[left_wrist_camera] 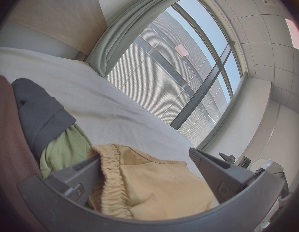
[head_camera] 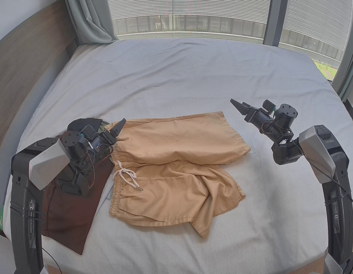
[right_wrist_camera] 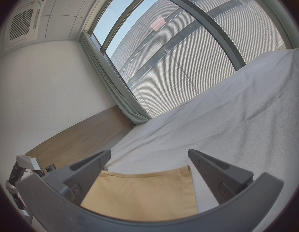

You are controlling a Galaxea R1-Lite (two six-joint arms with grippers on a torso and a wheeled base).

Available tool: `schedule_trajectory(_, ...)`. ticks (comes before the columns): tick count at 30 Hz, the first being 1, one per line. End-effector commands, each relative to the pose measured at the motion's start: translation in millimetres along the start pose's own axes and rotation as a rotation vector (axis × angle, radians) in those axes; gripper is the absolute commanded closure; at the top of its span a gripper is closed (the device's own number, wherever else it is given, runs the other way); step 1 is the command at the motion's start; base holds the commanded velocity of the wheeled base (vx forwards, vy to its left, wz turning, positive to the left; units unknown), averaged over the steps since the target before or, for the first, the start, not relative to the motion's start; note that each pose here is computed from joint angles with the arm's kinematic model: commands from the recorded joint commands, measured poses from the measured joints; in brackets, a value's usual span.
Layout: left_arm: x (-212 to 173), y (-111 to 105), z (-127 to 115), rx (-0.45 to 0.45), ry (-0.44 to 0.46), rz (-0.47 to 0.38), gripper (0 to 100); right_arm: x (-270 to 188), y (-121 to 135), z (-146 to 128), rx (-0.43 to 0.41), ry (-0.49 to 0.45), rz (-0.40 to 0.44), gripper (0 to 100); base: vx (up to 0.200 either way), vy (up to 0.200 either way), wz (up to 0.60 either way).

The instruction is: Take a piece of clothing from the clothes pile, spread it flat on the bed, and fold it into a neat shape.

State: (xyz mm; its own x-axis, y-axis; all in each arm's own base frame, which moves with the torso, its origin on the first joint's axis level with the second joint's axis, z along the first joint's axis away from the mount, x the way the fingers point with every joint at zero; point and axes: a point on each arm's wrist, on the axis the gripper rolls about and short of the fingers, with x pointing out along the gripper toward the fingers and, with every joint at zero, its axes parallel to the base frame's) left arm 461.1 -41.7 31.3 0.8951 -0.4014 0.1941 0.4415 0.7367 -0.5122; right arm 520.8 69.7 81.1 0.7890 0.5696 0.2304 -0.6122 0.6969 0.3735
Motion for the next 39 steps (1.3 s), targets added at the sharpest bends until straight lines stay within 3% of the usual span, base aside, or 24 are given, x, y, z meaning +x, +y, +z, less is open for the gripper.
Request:
schedule_trajectory(1,-8,-7,-3,-0.02,0.034,0.01,0,-16,13,4,-0.002,0.044,-0.023,0,0.0,0.0,0.0)
schedule_trajectory(7,-33,-21,10,-0.021,0.077,0.044,0,-46,40,10,0.014,0.074,-0.031,0,0.0,0.0,0.0)
schedule_trajectory(12,-69,-33,23,0.136,0.174,0.022,0,-76,66,7,0.012,0.142,-0.046,0,0.0,0.0,0.0)
schedule_trajectory(15,-88,-45,27,0.137,0.222,0.005,0,-88,77,6,0.014,0.161,-0.044,0,0.0,0.0,0.0)
schedule_trajectory(20,-128,-77,57,0.101,0.24,-0.037,0,-113,105,4,0.041,0.214,-0.04,0,0.0,0.0,0.0)
schedule_trajectory(24,-152,-93,61,0.073,0.29,-0.085,0,-134,126,8,0.06,0.25,-0.039,0,0.0,0.0,0.0)
schedule_trajectory(31,-182,-94,53,0.064,0.401,-0.156,0,-159,141,-8,0.095,0.335,-0.052,0,0.0,0.0,0.0)
schedule_trajectory(39,-189,-89,49,0.145,0.428,-0.188,0,-161,142,-14,0.099,0.357,-0.05,0,0.0,0.0,0.0)
